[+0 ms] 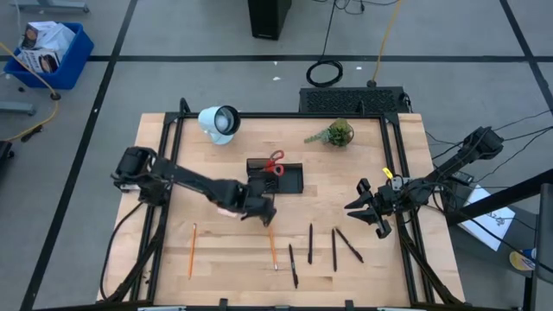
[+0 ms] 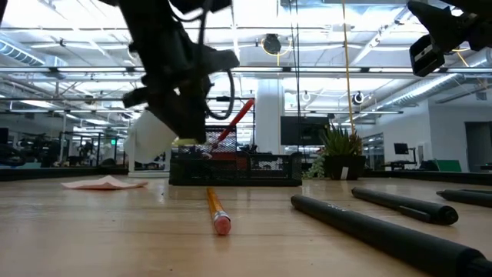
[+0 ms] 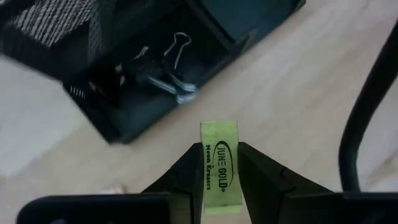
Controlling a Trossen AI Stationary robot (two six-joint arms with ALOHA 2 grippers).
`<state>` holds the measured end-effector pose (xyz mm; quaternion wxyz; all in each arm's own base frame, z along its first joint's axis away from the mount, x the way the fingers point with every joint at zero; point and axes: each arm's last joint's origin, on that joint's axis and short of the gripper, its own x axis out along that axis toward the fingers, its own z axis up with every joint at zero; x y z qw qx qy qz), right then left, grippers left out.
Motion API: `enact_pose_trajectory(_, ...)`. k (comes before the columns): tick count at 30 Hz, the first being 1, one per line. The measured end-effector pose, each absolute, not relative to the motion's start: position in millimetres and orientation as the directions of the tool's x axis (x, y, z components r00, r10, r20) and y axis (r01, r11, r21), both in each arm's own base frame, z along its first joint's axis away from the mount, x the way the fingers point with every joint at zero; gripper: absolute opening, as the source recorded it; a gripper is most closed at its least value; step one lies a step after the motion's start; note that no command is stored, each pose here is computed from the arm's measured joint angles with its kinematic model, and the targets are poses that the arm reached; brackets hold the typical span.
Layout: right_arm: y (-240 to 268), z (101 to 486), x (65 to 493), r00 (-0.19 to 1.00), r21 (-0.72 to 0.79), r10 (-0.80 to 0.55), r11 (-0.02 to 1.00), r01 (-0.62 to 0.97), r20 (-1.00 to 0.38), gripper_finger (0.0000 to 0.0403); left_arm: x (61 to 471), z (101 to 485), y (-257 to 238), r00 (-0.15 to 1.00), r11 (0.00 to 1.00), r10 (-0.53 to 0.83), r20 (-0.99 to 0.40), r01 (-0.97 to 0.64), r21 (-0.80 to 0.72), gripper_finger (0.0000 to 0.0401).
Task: Pick and place office supplies into organizer
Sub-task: Put the yellow eraser into the black desk organizer
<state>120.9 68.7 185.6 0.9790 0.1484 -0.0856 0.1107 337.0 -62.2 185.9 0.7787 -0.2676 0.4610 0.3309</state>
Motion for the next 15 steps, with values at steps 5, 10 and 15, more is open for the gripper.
enact_pose_trajectory(5, 68.6, 185.6, 120.9, 0.961, 0.271, 0.191, 0.931, -0.242, 0.201, 0.0089, 339.4, 188.4, -42.4, 0.338, 0.713, 0.261, -0.904, -0.699, -0.055, 0.009)
enact_pose_trajectory(10, 68.6, 185.6, 121.0, 0.961, 0.271, 0.191, 0.932, -0.242, 0.2, 0.0089, 338.5, 191.9, -27.1, 0.324, 0.785, 0.23, -0.917, -0.619, -0.022, 0.009)
enact_pose_trajectory(15, 68.7, 185.6, 120.9, 0.961, 0.272, 0.191, 0.931, -0.242, 0.2, 0.0089, 337.6, 196.7, -17.0, 0.329, 0.834, 0.235, -0.915, -0.552, 0.015, 0.009)
